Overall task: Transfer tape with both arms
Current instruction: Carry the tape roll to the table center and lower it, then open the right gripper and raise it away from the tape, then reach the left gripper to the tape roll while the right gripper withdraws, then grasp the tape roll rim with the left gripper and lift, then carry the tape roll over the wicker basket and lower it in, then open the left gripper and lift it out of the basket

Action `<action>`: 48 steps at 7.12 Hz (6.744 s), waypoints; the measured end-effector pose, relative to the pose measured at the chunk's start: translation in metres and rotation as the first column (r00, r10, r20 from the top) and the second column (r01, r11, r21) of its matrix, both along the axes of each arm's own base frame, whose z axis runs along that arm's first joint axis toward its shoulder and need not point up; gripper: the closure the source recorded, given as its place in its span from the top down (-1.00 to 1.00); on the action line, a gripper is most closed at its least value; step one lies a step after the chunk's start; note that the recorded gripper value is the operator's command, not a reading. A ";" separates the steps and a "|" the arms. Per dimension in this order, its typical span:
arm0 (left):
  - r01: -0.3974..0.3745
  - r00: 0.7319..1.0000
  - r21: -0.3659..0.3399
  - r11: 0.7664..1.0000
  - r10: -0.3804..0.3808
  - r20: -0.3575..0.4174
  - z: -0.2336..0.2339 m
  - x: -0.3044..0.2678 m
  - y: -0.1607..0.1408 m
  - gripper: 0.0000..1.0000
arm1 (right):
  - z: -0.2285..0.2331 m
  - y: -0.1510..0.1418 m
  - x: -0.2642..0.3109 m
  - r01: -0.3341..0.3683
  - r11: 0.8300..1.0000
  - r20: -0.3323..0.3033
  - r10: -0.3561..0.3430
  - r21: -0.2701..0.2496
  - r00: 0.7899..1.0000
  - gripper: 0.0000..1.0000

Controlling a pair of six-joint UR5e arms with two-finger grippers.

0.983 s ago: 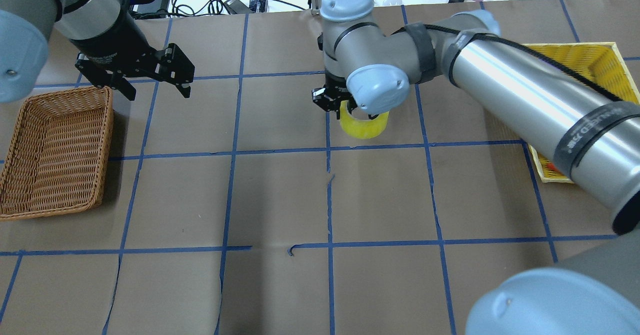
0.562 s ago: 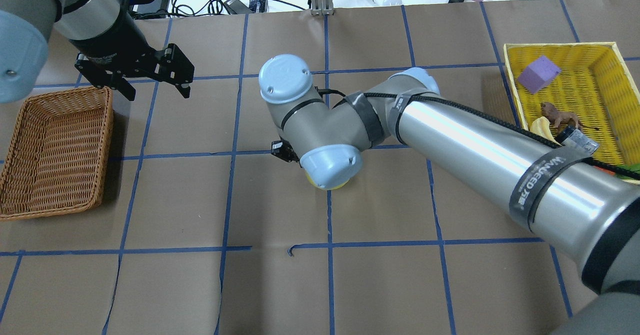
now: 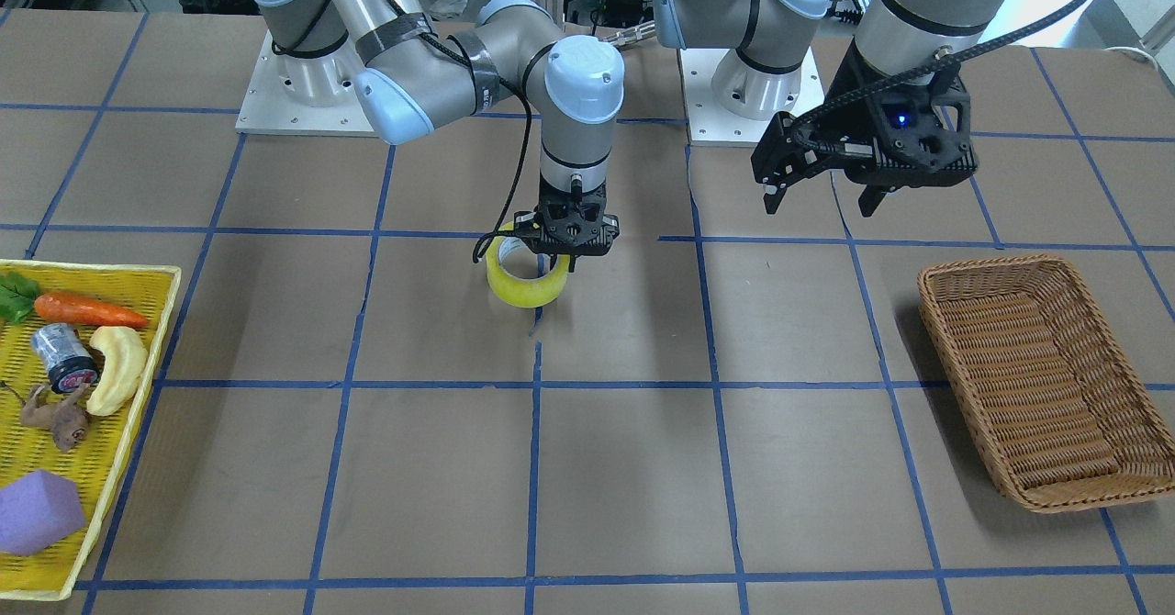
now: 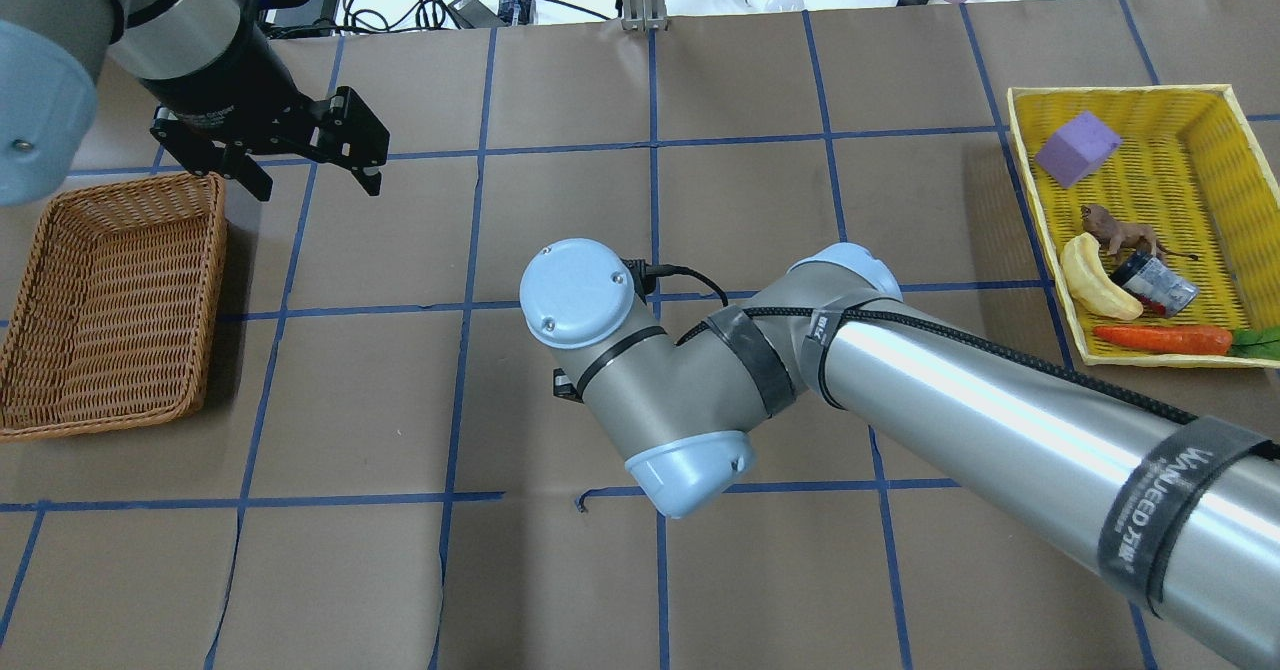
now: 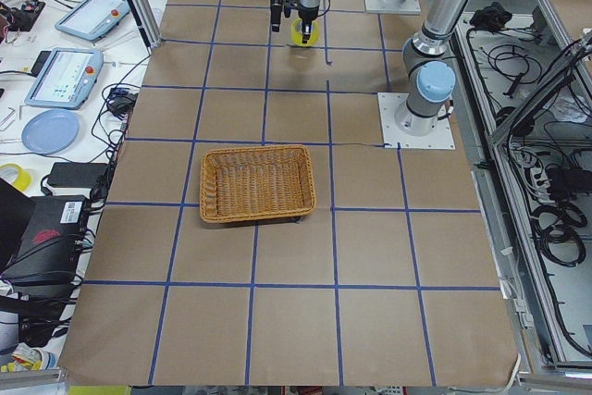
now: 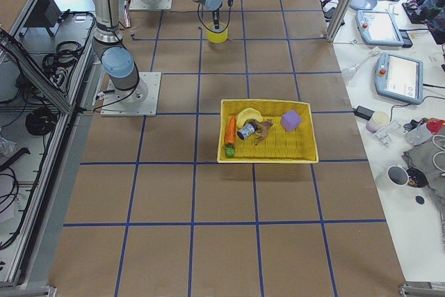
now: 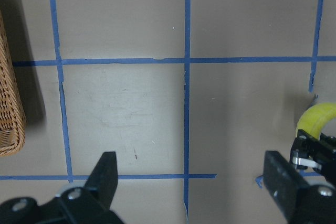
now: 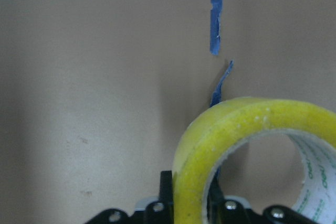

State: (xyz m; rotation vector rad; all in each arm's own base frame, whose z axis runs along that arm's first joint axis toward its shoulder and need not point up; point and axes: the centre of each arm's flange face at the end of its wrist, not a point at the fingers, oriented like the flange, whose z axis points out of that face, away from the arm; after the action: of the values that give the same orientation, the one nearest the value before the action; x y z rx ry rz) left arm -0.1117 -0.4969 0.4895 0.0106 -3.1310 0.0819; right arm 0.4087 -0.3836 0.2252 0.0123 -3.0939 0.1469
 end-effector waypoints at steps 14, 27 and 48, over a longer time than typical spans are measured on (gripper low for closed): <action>-0.101 0.995 0.089 0.991 0.100 0.005 -0.065 -0.122 0.041 1.00 | 0.293 -0.182 -0.228 -0.065 0.994 0.037 0.062 0.090 0.997 1.00; 0.023 0.992 0.140 0.990 -0.005 -0.125 -0.287 -0.207 0.063 -1.00 | 0.293 -0.136 -0.277 -0.080 0.997 0.016 0.080 -0.013 0.997 1.00; 0.338 0.941 0.011 0.941 -0.338 0.000 -0.190 0.406 -0.087 1.00 | 0.295 -0.136 -0.275 -0.145 0.989 -0.003 0.145 -0.015 0.989 1.00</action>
State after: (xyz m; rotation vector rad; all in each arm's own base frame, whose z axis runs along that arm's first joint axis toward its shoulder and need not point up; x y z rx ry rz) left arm 0.2944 -0.5834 0.2996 -0.5262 -3.0797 0.0602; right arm 0.1338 -0.5198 0.5206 0.2379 -3.0887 0.1756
